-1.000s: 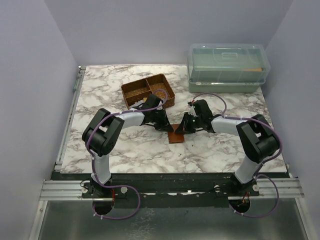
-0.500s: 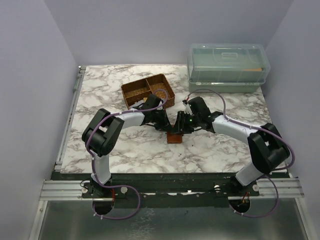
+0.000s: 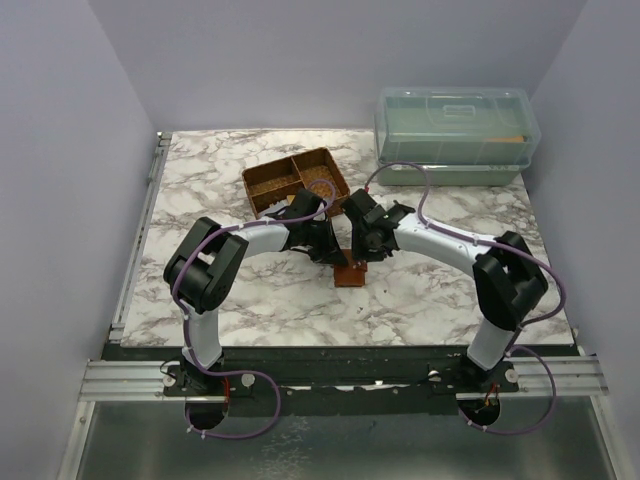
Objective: Put the credit cards into the card holder
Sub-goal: Close the card holder at the center of the board.
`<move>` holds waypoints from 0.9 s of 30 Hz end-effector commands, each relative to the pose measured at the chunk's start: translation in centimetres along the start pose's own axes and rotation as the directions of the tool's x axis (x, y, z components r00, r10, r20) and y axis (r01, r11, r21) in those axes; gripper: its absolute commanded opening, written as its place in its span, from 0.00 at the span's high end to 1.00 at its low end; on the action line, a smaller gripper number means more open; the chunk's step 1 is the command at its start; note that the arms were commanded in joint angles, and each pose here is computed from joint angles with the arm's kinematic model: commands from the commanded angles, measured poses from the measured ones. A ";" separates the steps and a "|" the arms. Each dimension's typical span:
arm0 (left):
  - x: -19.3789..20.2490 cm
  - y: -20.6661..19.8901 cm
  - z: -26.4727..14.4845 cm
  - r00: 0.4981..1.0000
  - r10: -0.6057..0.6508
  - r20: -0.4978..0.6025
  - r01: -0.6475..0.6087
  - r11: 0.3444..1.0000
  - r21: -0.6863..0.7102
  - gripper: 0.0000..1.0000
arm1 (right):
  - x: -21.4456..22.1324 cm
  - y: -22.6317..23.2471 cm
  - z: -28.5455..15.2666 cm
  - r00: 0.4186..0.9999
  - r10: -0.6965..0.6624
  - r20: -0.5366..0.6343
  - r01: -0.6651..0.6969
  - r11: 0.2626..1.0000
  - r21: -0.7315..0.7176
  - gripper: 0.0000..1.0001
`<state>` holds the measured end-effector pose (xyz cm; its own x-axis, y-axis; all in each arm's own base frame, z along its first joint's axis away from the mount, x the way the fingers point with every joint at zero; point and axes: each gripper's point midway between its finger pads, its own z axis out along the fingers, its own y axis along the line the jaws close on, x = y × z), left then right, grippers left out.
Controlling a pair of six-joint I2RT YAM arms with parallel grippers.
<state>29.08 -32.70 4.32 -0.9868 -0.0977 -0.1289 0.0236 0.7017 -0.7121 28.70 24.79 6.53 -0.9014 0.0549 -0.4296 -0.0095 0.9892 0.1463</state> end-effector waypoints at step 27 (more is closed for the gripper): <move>0.9 0.6 0.0 1.000 -0.003 -0.023 0.002 1.000 -0.023 1.00 | 0.8 0.1 2.4 0.995 -0.093 -0.033 0.097 0.979 0.177 0.67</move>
<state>29.06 -32.70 4.32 -0.9870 -0.0970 -0.1282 0.0236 0.7017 -0.7121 28.72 25.23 4.45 -0.9151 -0.0332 -0.4017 -0.0239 0.9993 -0.0282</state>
